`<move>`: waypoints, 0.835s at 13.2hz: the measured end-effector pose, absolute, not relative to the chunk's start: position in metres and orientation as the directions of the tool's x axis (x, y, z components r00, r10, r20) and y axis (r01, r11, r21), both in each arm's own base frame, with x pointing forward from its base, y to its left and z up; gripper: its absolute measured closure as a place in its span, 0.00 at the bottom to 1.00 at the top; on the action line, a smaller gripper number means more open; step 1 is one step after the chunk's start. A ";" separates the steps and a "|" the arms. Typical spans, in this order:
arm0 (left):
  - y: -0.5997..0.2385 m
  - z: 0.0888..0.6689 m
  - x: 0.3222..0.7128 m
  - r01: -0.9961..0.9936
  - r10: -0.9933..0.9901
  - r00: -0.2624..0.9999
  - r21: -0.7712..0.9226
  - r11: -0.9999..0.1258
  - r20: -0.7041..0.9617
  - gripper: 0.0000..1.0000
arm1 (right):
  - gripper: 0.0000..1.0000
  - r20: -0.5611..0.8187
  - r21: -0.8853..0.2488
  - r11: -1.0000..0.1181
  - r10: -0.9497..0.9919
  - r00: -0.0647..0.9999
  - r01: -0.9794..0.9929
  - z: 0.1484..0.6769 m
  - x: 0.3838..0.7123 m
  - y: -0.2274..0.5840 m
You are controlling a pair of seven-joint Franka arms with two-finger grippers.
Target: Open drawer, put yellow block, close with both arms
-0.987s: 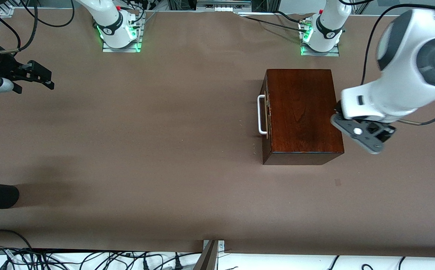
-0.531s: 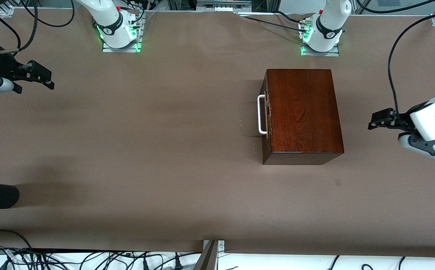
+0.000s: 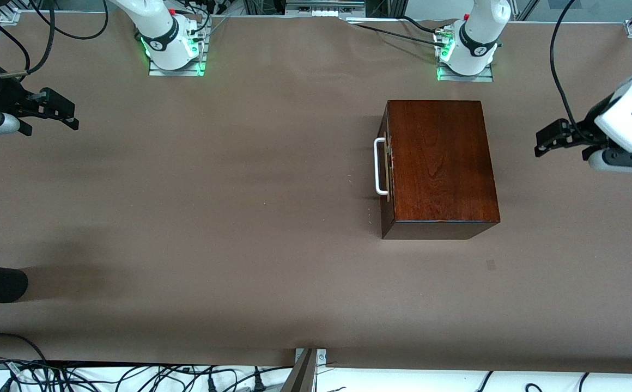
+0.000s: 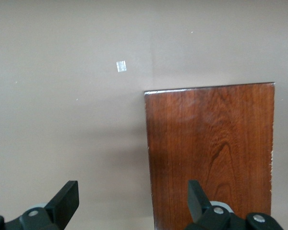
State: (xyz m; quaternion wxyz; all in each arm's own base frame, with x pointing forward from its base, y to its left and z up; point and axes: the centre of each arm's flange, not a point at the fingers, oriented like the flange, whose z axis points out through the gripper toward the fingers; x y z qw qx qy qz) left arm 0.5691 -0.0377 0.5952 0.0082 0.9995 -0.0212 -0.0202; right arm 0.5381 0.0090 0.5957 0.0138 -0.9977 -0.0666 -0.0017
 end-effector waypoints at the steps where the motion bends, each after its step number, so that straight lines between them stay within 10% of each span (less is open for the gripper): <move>1: -0.035 0.594 0.559 -0.041 -0.041 0.998 0.000 -0.999 -0.040 0.00 | 0.00 0.005 -0.027 -0.991 0.133 0.991 0.133 0.596 0.538 0.009; 11: -0.036 0.587 0.549 -0.058 -0.057 0.997 -0.015 -0.998 -0.051 0.00 | 0.00 0.005 -0.027 -0.991 0.133 0.991 0.133 0.596 0.538 0.009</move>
